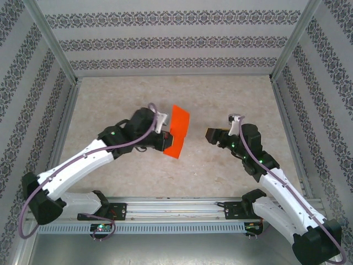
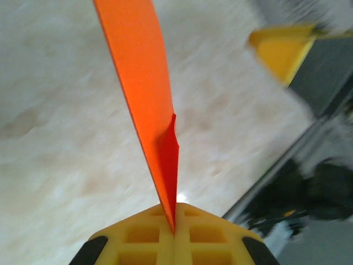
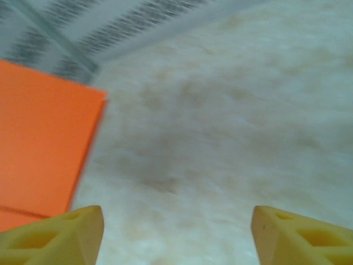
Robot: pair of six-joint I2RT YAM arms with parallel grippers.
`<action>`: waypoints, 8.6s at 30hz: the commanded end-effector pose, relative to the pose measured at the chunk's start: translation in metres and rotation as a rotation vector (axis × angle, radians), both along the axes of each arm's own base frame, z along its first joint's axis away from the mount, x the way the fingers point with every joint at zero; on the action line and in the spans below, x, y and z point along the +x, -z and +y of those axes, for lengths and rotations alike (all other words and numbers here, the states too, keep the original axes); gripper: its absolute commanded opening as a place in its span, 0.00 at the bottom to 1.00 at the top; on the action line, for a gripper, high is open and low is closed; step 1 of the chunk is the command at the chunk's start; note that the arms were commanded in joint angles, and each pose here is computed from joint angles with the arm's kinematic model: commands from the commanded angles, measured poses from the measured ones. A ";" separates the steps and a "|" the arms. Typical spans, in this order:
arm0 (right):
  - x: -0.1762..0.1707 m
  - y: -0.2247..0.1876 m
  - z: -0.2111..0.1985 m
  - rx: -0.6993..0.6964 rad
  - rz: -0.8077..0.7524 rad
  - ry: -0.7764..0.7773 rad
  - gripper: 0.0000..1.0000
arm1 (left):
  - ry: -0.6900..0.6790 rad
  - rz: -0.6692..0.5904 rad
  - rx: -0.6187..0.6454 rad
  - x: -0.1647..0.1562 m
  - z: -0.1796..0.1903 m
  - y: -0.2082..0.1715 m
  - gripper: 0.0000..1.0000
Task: Fold a paper plane with a square sheet of paper (fold left side to right side)
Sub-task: Turn over the paper at the center of the table, then third fold the triangle at the center of the table.
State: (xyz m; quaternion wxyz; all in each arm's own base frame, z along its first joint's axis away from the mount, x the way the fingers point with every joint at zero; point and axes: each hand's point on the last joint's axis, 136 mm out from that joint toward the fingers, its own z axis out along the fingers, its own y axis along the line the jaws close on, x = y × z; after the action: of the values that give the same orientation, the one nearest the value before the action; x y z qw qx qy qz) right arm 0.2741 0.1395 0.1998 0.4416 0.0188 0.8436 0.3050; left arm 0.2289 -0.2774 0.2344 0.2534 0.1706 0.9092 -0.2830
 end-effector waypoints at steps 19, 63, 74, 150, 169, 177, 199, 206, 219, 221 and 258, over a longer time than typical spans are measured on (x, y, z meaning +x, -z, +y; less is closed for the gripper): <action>0.000 0.052 -0.061 -0.121 0.166 0.243 0.86 | -0.449 0.119 0.573 -0.025 0.012 0.148 0.00; -0.026 0.108 0.091 0.135 0.571 -0.287 0.07 | -0.401 0.074 -0.270 0.045 0.048 0.080 0.53; -0.024 0.148 0.120 0.070 0.666 -0.323 0.00 | -0.408 0.117 -0.252 0.039 0.057 0.098 0.51; -0.021 0.160 0.106 -0.096 0.608 -0.308 0.20 | -0.330 0.514 -0.279 0.020 0.008 0.182 0.00; -0.098 0.105 0.108 -0.612 -0.112 -0.529 0.68 | -0.330 0.627 -0.309 0.017 -0.004 0.176 0.00; -0.115 0.129 0.140 -0.939 -0.263 -0.613 0.85 | -0.328 0.631 -0.301 0.017 -0.005 0.177 0.00; -0.098 0.141 0.171 -0.906 -0.200 -0.625 0.28 | -0.333 0.632 -0.289 0.016 -0.003 0.178 0.04; -0.102 0.146 0.169 -0.822 -0.126 -0.650 0.00 | -0.336 0.607 -0.269 0.018 0.004 0.173 0.19; -0.110 0.149 0.162 -0.546 0.067 -0.729 0.00 | -0.288 0.534 -0.283 0.035 0.023 0.142 0.33; -0.112 0.151 0.162 -0.504 0.100 -0.746 0.00 | -0.258 0.538 -0.268 0.040 0.018 0.144 0.27; -0.077 0.176 0.135 -0.257 0.403 -0.629 0.00 | -0.173 0.663 -0.008 0.045 -0.001 0.248 0.02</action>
State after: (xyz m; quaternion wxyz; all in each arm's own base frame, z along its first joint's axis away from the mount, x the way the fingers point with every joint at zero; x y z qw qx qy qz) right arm 0.1918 0.2770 0.0253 0.1542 -0.2490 0.9056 0.3067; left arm 0.2919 -0.2909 0.0179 -0.0019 -0.0073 0.9339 -0.3575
